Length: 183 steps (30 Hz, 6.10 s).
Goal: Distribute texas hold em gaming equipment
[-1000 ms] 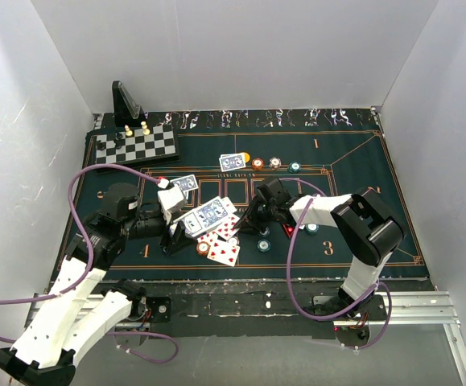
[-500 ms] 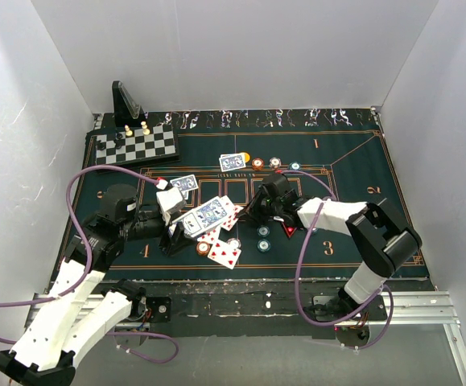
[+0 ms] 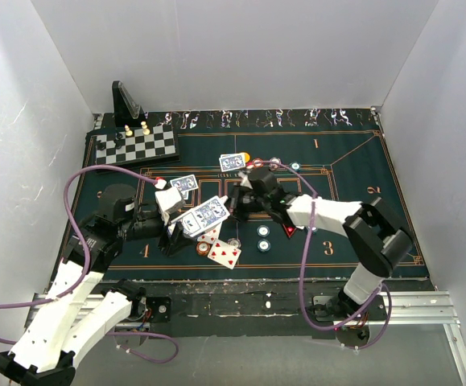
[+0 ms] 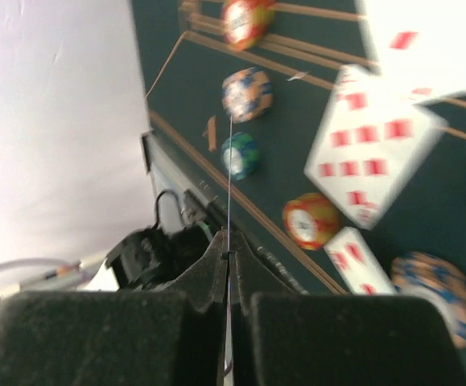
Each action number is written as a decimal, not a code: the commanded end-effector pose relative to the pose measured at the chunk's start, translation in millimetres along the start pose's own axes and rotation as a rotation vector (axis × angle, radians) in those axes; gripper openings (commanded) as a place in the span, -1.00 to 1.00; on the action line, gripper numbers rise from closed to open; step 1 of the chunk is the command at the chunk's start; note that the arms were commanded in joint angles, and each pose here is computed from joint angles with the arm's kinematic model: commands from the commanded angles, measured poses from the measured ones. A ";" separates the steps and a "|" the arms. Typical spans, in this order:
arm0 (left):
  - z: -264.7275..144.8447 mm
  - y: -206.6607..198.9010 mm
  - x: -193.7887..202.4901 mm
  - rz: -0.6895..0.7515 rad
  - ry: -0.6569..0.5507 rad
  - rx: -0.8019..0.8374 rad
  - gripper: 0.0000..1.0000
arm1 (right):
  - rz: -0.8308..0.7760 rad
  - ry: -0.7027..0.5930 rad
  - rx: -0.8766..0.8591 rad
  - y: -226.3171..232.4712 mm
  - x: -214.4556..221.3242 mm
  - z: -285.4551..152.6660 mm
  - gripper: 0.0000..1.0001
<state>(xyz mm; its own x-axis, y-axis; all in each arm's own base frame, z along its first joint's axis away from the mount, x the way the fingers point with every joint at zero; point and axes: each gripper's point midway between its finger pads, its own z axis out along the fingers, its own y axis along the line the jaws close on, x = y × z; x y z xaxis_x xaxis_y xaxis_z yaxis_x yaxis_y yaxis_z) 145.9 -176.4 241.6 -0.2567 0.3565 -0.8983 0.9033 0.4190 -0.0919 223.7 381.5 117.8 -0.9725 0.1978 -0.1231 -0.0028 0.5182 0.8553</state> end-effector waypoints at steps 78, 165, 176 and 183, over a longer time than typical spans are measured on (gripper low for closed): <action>10.8 9.1 -9.6 0.031 -0.036 0.007 -1.00 | -0.394 0.309 -0.287 116.1 25.5 -79.8 0.52; 4.0 3.3 -12.4 0.033 -0.045 0.010 -1.00 | -0.079 0.037 0.009 -33.5 -119.5 -0.9 -0.97; 2.8 3.0 -14.9 0.036 -0.049 0.009 -1.00 | -0.057 0.074 0.259 -92.9 -106.7 8.7 -0.97; 1.5 2.9 -16.3 0.037 -0.050 0.005 -1.00 | -0.060 0.093 0.317 -96.0 -105.3 4.1 0.17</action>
<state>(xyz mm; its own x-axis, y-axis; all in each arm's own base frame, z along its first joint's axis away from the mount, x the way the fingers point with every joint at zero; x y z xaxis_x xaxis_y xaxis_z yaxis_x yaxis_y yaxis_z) 153.1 -181.2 238.1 -0.2471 0.3506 -0.9033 0.9074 0.4107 -0.0888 322.7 315.2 36.6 -0.9902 0.1147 -0.0796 0.0312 0.7373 0.6748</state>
